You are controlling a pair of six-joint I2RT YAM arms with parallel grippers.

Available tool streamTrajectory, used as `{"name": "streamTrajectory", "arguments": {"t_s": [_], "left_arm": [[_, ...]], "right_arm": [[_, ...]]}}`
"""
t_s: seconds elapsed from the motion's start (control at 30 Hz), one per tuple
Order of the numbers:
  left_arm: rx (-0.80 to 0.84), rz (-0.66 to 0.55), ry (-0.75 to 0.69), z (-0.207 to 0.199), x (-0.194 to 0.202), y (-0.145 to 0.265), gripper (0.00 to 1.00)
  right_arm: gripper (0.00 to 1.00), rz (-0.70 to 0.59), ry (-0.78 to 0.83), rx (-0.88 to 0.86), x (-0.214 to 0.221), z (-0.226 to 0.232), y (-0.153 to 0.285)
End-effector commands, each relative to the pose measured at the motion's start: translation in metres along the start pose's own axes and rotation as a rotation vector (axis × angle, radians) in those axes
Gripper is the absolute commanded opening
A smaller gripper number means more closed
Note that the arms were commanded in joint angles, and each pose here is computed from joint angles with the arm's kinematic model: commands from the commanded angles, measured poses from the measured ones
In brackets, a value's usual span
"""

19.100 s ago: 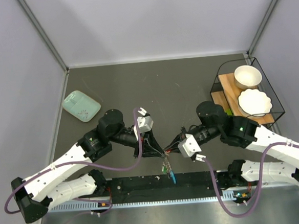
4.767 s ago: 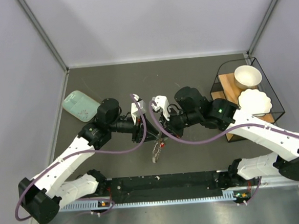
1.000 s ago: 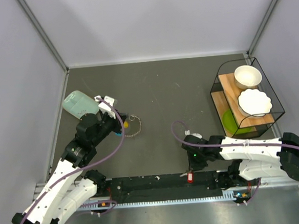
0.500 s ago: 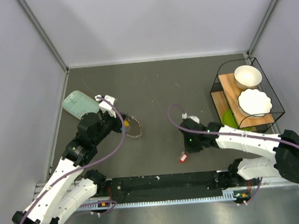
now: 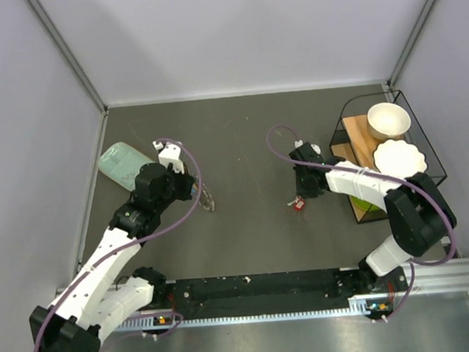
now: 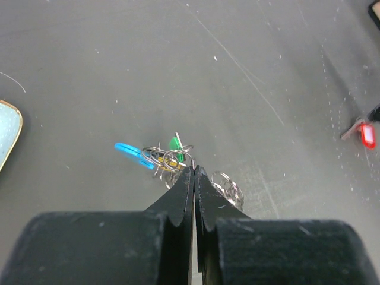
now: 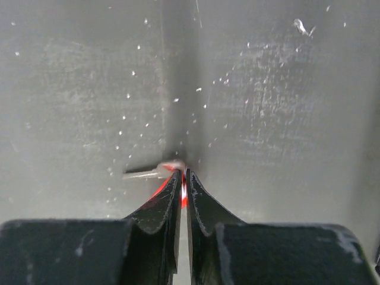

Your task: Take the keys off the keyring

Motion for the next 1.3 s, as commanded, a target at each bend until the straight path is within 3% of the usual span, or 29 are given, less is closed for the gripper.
{"name": "streamTrajectory", "arguments": {"t_s": [0.0, 0.03, 0.23, 0.47, 0.6, 0.73, 1.0, 1.07, 1.17, 1.27], "left_arm": [[-0.019, -0.085, 0.066, 0.004, -0.028, -0.006, 0.00], [-0.025, -0.076, 0.068, 0.006, -0.029, -0.010, 0.00], [-0.057, -0.059, 0.091, 0.011, -0.050, -0.034, 0.00], [-0.038, 0.029, 0.148, 0.013, -0.039, -0.067, 0.00], [-0.016, 0.039, 0.166, 0.013, -0.040, -0.081, 0.00], [-0.009, 0.139, 0.209, 0.016, -0.024, -0.104, 0.01], [-0.020, 0.194, 0.218, 0.020, -0.018, -0.116, 0.04], [0.004, 0.217, 0.222, 0.020, -0.016, -0.117, 0.00], [0.055, 0.160, 0.200, 0.014, -0.031, -0.112, 0.00], [0.135, -0.008, 0.159, 0.005, -0.066, -0.096, 0.00]], "right_arm": [[0.12, -0.073, 0.017, -0.063, -0.031, 0.012, -0.001], [0.25, -0.087, 0.021, -0.079, -0.037, 0.015, 0.002], [0.67, -0.181, 0.036, -0.142, -0.060, 0.022, 0.033], [0.99, -0.269, 0.061, -0.243, -0.065, 0.022, 0.076], [0.99, -0.280, 0.074, -0.311, -0.062, 0.024, 0.089], [0.99, -0.293, 0.079, -0.341, -0.061, 0.025, 0.097], [0.99, -0.303, 0.094, -0.395, -0.060, 0.026, 0.112], [0.99, -0.309, 0.092, -0.415, -0.060, 0.028, 0.117], [0.99, -0.322, 0.095, -0.434, -0.061, 0.029, 0.123], [0.99, -0.331, 0.105, -0.459, -0.063, 0.030, 0.130]]}}
Point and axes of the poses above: each gripper's point midway between its finger pads, its own y axis back along the fingers, its own z axis along the line the jaws close on, x = y × z, the point moved 7 cm from there along y, back along the fingers, and after that the axes turned 1 degree about -y, right-handed, at the moved point
